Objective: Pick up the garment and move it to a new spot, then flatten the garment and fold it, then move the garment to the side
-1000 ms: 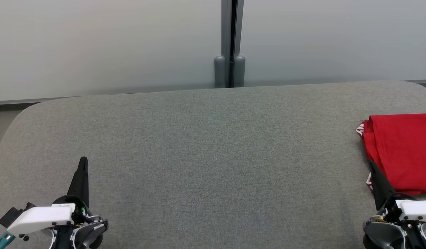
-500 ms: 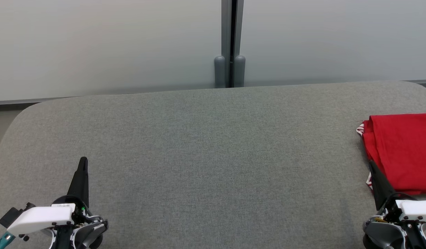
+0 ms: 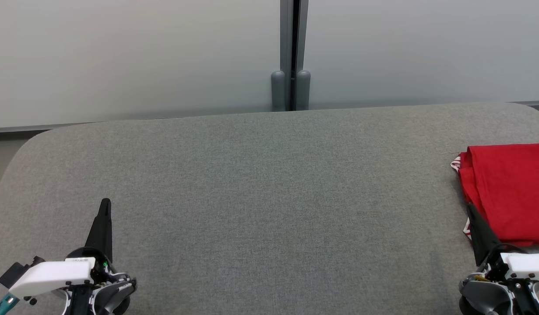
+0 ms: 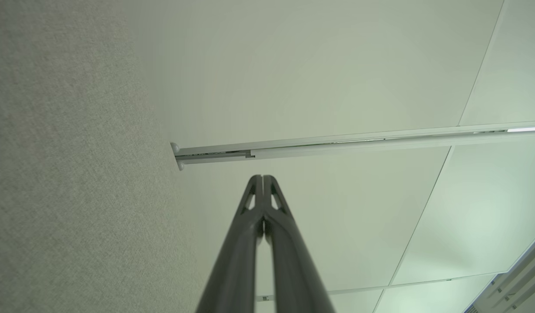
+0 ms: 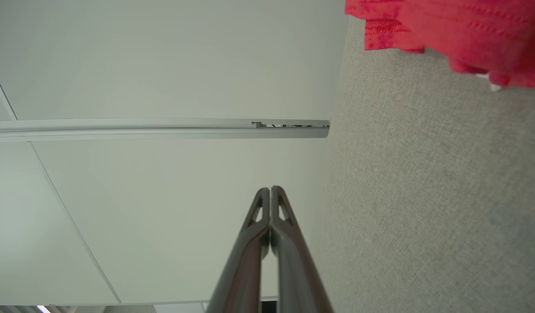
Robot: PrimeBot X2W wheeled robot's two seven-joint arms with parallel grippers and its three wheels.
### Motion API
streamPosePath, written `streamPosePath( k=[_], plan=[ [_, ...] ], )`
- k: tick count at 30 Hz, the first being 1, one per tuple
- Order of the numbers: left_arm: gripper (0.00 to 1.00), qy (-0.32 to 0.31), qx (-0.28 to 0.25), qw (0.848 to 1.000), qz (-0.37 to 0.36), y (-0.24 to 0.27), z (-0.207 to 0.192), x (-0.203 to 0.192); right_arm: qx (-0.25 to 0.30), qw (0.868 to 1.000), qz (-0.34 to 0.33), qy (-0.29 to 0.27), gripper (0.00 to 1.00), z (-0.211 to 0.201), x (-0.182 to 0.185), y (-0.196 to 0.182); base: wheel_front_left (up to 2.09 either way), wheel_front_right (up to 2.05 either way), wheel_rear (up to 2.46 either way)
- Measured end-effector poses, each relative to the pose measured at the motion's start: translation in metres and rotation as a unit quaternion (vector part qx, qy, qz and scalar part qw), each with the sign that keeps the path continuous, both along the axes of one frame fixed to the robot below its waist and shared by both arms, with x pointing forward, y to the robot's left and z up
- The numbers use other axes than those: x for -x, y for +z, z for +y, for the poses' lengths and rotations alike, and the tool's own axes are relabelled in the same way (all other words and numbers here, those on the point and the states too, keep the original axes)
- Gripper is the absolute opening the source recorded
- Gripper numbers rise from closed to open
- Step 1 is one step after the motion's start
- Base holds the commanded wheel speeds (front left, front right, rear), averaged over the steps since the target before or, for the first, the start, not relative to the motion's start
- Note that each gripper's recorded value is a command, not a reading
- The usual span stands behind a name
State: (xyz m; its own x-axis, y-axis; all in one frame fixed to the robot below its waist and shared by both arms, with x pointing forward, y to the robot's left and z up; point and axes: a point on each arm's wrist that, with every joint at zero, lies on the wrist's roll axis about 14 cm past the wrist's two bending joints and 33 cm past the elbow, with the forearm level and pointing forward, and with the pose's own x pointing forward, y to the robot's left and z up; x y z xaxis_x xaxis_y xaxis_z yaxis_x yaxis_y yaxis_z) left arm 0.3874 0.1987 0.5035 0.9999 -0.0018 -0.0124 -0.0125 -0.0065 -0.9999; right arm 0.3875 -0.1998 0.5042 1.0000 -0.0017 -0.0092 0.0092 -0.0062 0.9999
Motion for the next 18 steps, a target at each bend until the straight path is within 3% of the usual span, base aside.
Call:
streamPosePath(
  k=[18],
  plan=[
    [0.0, 0.0, 0.0, 1.0, 0.0, 0.0, 0.0001, 0.0, 0.0, 1.0, 0.0, 0.0, 0.0, 0.0, 0.0, 0.0, 0.0, 0.0, 0.0]
  ],
)
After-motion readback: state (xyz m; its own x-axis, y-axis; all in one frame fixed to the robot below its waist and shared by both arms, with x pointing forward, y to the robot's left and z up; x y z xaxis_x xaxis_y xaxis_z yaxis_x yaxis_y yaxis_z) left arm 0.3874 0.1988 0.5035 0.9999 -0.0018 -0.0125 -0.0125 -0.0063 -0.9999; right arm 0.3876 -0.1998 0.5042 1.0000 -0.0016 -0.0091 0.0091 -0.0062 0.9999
